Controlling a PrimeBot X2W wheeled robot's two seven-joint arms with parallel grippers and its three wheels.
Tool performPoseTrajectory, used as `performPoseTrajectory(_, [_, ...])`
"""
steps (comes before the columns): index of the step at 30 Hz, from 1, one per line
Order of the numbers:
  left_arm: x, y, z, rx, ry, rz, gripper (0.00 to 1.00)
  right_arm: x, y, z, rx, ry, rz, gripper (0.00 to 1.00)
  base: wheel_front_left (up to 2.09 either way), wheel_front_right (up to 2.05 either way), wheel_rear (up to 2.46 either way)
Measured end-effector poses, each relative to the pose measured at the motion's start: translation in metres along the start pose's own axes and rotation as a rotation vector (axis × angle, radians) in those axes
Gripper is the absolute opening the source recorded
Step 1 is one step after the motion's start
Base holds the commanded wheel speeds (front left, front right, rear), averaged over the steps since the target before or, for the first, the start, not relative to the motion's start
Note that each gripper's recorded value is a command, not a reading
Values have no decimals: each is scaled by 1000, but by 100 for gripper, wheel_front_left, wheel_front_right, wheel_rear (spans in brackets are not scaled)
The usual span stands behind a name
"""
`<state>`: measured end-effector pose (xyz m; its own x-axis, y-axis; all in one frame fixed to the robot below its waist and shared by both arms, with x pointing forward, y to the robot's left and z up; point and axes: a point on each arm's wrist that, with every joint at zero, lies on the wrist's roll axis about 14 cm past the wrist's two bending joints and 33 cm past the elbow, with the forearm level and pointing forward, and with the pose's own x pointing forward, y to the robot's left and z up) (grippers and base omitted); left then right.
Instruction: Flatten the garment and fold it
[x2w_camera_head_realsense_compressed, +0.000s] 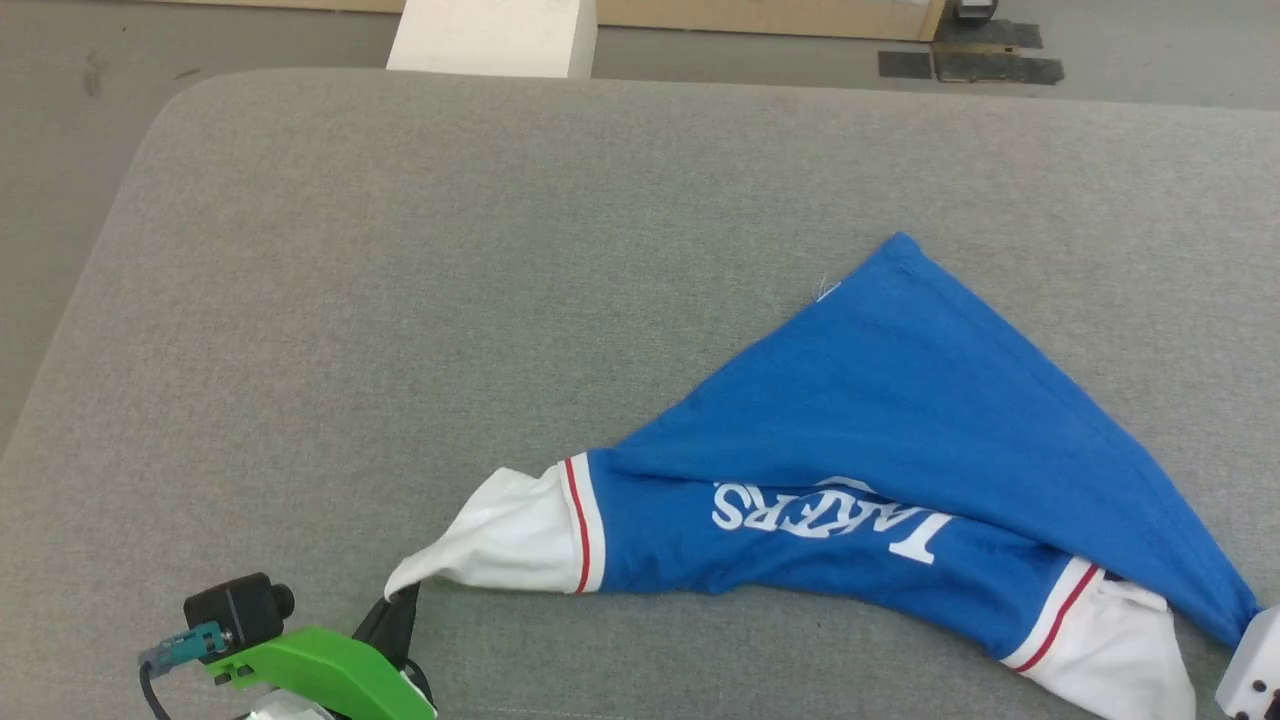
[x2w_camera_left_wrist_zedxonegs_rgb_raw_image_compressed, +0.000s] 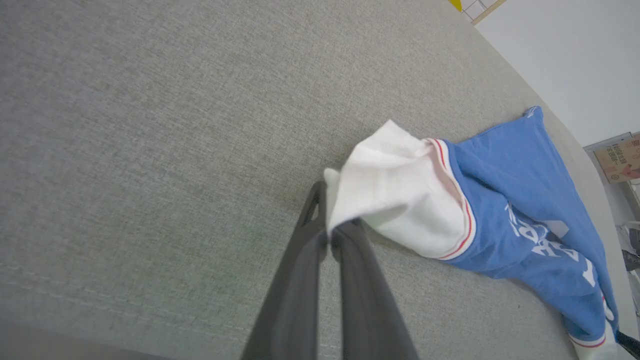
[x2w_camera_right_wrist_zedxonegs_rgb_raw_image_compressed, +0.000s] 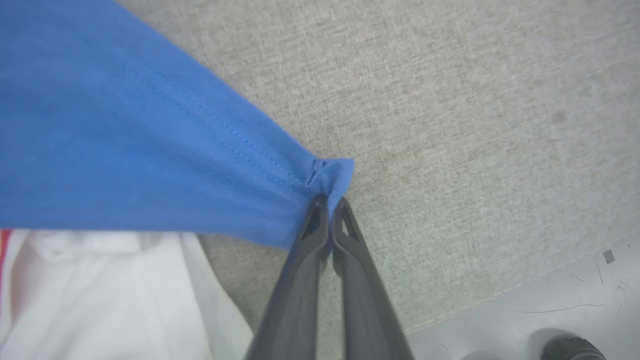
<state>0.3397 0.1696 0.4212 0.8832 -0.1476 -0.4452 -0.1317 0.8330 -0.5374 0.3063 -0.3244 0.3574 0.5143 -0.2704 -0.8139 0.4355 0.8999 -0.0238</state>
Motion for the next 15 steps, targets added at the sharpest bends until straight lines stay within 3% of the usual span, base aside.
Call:
performPoseTrajectory(2, [0,-2,0,2,-1,-5,0,-2,-1,-2,-1,7,1,0,0,0,0])
performPoseTrajectory(3, [0,-2,0,2,-1,-6,0,-2,1,0,-5,2,3,31,0,0,0])
performPoseTrajectory(4, [0,-2,0,2,0,-5,0,-2,2,3,-10,-15,6,77,0,0,0])
performPoseTrajectory(5, [0,-2,0,1,1,-4,0,-3,5,7,-12,-39,14,100,0,0,0])
performPoseTrajectory(11, [-2,1,-1,-4,0,6,0,-14,37,60,-75,-301,86,100,0,0,0])
performPoseTrajectory(15, [-4,3,-1,-8,-3,14,0,-34,80,120,-163,-567,185,100,0,0,0])
